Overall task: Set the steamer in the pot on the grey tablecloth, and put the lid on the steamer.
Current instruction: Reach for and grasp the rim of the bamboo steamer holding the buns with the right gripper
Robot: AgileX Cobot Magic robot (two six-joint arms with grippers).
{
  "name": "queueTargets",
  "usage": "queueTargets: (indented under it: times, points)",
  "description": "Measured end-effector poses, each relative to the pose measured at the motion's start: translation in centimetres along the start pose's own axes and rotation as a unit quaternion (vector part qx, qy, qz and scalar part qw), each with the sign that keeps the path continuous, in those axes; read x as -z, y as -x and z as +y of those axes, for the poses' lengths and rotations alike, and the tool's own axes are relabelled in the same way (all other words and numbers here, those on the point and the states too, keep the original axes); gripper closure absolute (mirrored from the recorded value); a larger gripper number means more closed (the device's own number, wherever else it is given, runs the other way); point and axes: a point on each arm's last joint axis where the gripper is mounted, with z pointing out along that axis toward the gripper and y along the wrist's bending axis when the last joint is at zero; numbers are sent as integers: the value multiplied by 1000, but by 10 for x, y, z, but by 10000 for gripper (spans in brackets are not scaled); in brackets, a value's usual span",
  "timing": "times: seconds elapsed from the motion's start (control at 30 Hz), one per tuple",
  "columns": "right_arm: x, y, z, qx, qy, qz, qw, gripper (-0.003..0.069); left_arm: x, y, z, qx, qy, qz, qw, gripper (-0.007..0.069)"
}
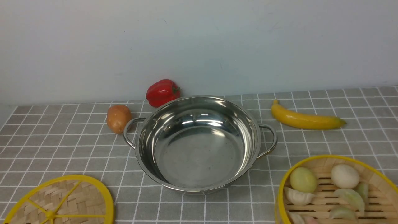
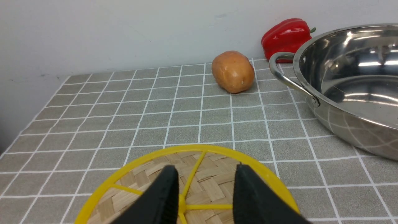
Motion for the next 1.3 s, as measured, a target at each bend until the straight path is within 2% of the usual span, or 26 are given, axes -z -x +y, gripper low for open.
queueTargets:
  times: [0.3, 0.4, 0.5, 0.6, 0.7, 0.87, 1.0, 1.03, 1.1, 1.2, 1.3]
  points:
    - [0, 0, 0, 5, 0, -1, 1000, 416, 0, 0, 0, 0, 0, 0, 1000, 382]
    - [1, 5, 1, -17, 4, -18, 1000, 416, 0, 0, 0, 0, 0, 0, 1000, 382]
    - [5, 19, 5, -25, 8, -33, 999, 416, 0, 0, 0, 0, 0, 0, 1000, 382]
    - [18, 54, 13, -24, 17, -62, 998, 416, 0, 0, 0, 0, 0, 0, 1000, 382]
    - [28, 88, 22, -18, 11, -25, 999, 416, 0, 0, 0, 0, 0, 0, 1000, 382]
    - [31, 116, 30, -26, 10, 5, 1000, 416, 0, 0, 0, 0, 0, 0, 1000, 382]
    - [24, 130, 39, -73, 35, 20, 996, 416, 0, 0, 0, 0, 0, 0, 1000, 382]
    - [20, 132, 43, -97, 49, 49, 993, 416, 0, 0, 0, 0, 0, 0, 1000, 382]
    - [15, 133, 49, -103, 61, 101, 988, 416, 0, 0, 0, 0, 0, 0, 1000, 382]
    - [1, 135, 59, -44, 83, 233, 968, 416, 0, 0, 0, 0, 0, 0, 1000, 382]
    - [-9, 140, 62, 12, 98, 281, 955, 416, 0, 0, 0, 0, 0, 0, 1000, 382]
